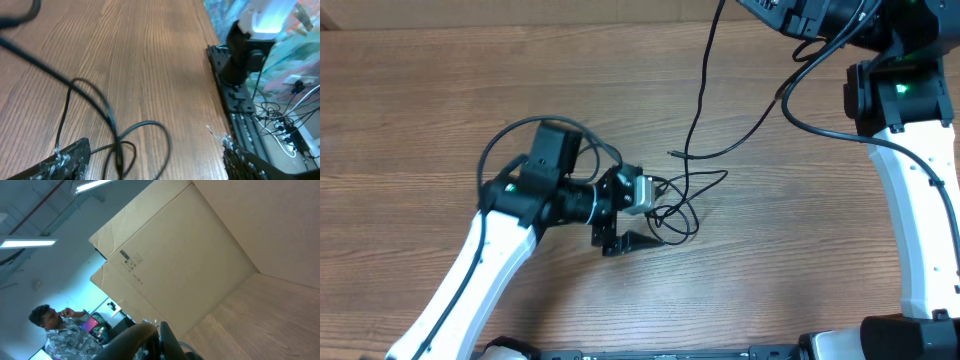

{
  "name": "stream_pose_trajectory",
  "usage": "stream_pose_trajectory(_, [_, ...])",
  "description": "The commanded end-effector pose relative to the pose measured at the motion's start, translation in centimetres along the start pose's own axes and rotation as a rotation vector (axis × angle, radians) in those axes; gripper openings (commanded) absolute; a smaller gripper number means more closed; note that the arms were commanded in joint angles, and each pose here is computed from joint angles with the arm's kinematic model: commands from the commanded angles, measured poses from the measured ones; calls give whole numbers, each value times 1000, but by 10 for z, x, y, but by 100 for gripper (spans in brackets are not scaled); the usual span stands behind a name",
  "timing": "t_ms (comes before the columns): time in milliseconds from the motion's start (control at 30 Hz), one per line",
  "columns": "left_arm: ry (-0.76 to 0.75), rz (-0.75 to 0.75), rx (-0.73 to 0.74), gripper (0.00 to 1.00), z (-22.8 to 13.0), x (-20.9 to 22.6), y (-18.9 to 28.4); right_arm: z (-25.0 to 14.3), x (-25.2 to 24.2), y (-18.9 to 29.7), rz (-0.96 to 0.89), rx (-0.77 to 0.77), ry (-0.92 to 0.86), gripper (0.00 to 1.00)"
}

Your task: Untangle cables

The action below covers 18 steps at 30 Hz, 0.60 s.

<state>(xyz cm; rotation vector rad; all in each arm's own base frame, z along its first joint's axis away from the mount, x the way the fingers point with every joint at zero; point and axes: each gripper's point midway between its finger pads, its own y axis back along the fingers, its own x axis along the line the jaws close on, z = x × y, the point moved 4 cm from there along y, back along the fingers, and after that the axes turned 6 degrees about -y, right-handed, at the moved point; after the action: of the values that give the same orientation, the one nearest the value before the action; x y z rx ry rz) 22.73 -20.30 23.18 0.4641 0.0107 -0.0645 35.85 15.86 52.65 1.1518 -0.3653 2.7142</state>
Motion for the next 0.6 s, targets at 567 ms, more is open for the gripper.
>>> stream_pose_trajectory(567, [64, -85, -43, 72, -34, 34, -36, 1, 12, 1, 21, 26, 24, 4])
